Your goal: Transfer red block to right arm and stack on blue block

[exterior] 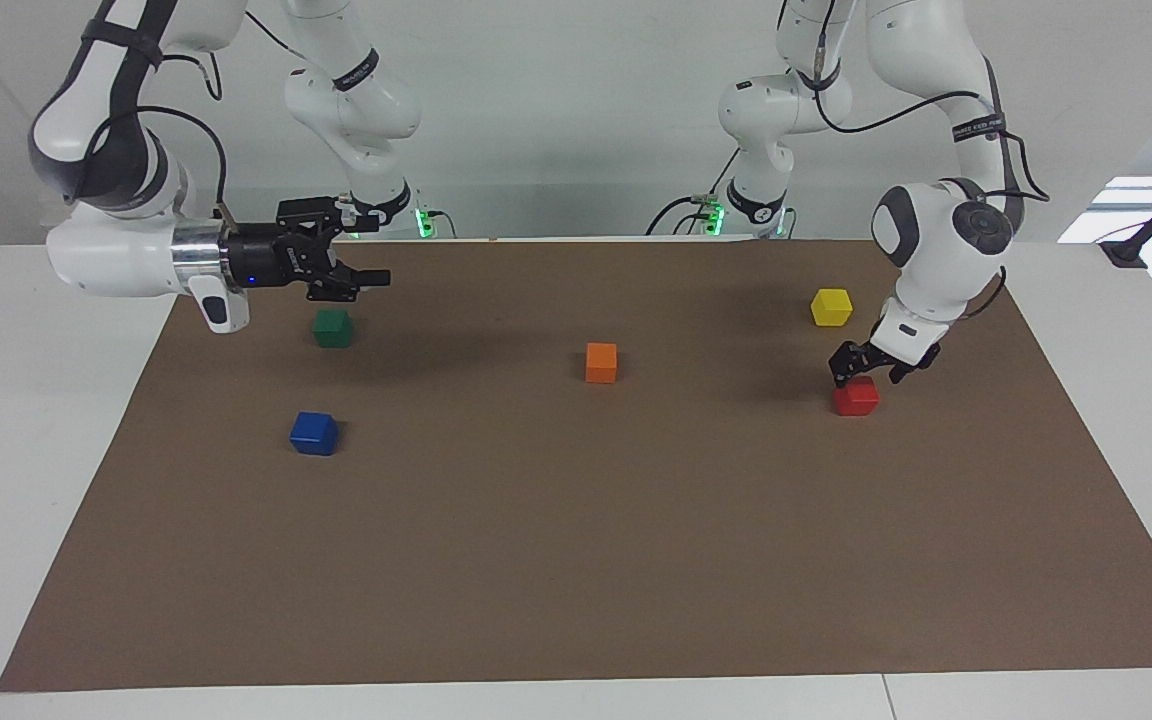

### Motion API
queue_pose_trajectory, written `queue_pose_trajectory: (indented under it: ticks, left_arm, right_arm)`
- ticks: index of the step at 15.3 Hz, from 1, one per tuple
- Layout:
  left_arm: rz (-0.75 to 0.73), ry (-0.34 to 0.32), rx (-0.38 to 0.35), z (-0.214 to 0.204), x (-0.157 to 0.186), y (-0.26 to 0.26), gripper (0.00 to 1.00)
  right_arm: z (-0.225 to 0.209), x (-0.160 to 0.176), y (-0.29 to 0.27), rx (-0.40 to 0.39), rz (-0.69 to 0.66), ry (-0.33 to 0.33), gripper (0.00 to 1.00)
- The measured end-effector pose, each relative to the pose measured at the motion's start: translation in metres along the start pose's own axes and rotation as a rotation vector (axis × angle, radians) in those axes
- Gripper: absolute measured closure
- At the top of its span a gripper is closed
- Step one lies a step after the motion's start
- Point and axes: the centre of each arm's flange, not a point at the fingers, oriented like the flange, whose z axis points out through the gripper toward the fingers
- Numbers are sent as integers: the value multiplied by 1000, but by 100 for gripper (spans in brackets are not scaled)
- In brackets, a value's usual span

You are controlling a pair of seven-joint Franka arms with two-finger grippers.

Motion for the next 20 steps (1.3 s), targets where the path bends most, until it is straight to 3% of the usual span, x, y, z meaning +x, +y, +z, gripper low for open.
queue_pose_trajectory:
  ticks: [3, 6, 8, 11, 14, 17, 18, 20]
  left_arm:
    - [4, -3, -1, 9, 2, 1, 0]
    - [9, -14, -3, 19, 3, 4, 0]
    - [7, -19, -4, 24, 3, 2, 0]
    - [7, -20, -4, 30, 4, 2, 0]
    - [12, -26, -6, 36, 5, 4, 4]
    - [13, -33, -7, 40, 5, 5, 39]
    - [13, -36, -7, 40, 4, 5, 45]
    - [-1, -68, -13, 36, 5, 4, 45]
  right_arm:
    - [23, 8, 59, 236, 10, -18, 0]
    - [54, 17, 90, 404, 43, -42, 0]
    - [86, 19, 101, 471, 43, -66, 0]
    - [109, 18, 116, 491, -4, -69, 0]
    - [106, 21, 124, 462, -93, -13, 0]
    - [109, 24, 128, 434, -125, 13, 0]
    - [111, 23, 129, 432, -125, 10, 0]
    - [121, 22, 129, 436, -116, -4, 0]
